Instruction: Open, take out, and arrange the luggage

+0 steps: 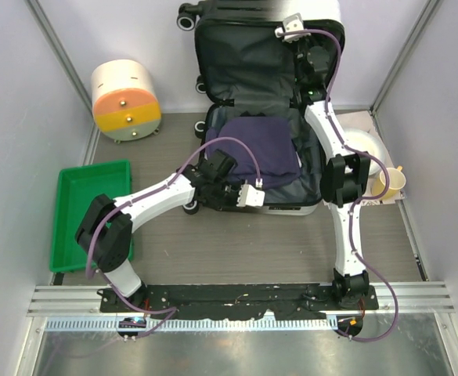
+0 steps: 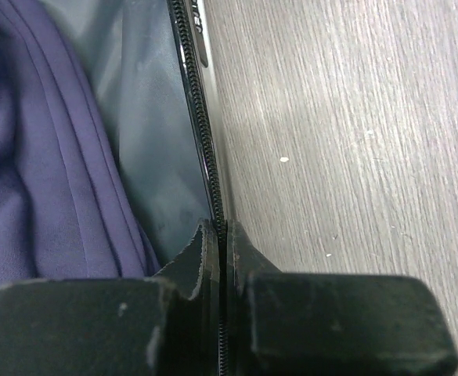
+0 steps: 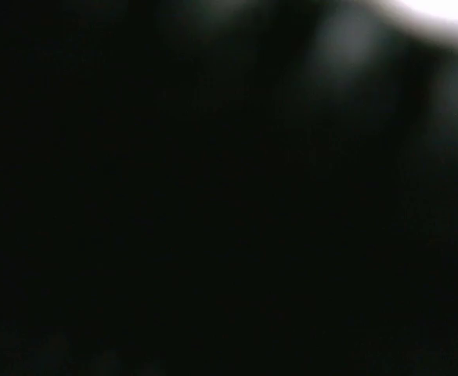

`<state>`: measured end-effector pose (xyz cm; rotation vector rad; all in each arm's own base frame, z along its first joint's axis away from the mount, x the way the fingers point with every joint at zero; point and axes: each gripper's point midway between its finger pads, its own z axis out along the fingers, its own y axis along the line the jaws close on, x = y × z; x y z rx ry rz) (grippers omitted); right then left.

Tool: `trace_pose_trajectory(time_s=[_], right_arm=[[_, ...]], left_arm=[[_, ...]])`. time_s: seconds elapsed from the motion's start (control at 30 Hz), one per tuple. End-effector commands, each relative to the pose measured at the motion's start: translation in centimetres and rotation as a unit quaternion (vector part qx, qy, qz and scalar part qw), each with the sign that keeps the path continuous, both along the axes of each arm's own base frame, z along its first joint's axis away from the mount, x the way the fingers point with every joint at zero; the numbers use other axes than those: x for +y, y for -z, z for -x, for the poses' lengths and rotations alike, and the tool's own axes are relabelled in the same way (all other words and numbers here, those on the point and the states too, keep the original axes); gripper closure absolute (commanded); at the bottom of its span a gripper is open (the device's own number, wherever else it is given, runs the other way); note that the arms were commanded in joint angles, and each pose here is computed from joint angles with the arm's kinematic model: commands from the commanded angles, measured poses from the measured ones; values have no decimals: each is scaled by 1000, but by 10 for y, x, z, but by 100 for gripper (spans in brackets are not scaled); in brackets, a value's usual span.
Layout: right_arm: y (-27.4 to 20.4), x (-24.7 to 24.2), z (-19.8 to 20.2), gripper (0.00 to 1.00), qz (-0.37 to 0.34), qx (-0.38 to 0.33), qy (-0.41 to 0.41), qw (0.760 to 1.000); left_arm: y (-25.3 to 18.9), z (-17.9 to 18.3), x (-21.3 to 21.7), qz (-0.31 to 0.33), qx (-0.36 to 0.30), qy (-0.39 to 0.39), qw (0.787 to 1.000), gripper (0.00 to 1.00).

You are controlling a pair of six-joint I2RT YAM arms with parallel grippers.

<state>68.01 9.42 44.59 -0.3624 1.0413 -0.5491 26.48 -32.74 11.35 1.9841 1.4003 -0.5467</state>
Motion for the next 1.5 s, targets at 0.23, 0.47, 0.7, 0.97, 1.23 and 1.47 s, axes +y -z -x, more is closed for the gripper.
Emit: trace_pose_trajectory(time_s=[0.23,0.47,0.7,0.97,1.23,1.47], right_arm=[[7,-79,1,28,10,11,105,994],[-2,-99,-5,25,-1,-13,123,992],[8,-90,3,20,12,-4,100,995],[34,-68,16,15,57,32,37,997],[0,-78,10,14,-19,14,40,999],[18,-53,-14,14,-56,70,-69,994]], left_arm=[[1,47,-12,-3,101,-3,995,100],[-9,89,-5,-26,93,60,994,100],[-9,86,-8,-19,91,14,996,88],[-23,65,-15,3,64,-39,997,36],[-55,61,-21,37,60,-61,996,30],[-63,67,-16,47,64,-64,995,29]])
